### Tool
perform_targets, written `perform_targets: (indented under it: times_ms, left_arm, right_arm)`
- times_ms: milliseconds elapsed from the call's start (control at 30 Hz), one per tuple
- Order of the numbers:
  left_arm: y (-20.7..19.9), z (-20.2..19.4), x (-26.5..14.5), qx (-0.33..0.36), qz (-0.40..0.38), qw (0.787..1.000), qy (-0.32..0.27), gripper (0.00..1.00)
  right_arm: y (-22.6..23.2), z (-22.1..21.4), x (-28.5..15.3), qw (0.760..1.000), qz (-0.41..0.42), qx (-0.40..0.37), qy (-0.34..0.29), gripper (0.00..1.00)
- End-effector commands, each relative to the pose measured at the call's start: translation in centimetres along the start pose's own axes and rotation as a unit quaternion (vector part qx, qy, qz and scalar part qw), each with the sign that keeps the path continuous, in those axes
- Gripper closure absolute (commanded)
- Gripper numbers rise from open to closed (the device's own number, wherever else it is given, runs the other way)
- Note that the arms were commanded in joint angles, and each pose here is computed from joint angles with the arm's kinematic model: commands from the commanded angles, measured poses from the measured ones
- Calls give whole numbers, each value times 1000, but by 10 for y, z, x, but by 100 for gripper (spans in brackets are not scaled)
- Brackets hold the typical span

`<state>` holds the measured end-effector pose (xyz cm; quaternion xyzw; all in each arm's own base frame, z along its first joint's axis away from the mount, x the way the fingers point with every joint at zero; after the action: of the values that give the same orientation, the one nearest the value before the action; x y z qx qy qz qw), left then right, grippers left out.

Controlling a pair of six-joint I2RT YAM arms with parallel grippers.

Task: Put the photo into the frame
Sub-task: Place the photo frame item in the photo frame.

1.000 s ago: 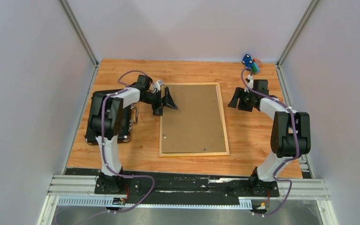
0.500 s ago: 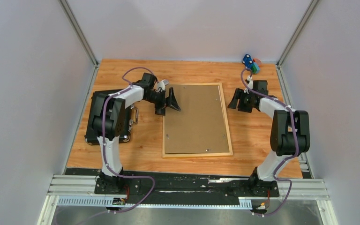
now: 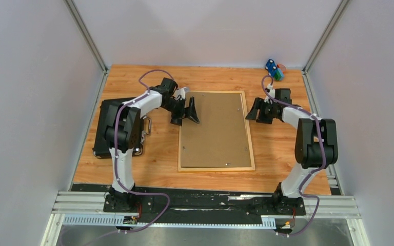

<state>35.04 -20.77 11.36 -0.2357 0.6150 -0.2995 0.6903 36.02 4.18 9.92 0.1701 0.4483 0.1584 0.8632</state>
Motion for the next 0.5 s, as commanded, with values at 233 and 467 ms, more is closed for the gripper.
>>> perform_targets:
  times_ms: [233, 467]
  left_arm:
    - [-14, 9, 4, 69, 39, 997, -1, 0]
    - [-18, 8, 10, 87, 53, 995, 7, 0]
  right_arm:
    - [23, -2, 19, 998, 50, -31, 14, 38]
    - [26, -4, 22, 997, 64, -32, 22, 38]
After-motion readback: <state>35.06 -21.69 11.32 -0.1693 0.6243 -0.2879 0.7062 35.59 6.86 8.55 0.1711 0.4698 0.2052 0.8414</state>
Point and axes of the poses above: each gripper's point midway between its finger pads, its own x axis out along the fingers, its own y axis along the line the jaws close on, z = x × y, the point moved 7 cm from there along -x, back along the fingers, and after that the axes turned 4 degrees about -x, right-handed, at the moved point
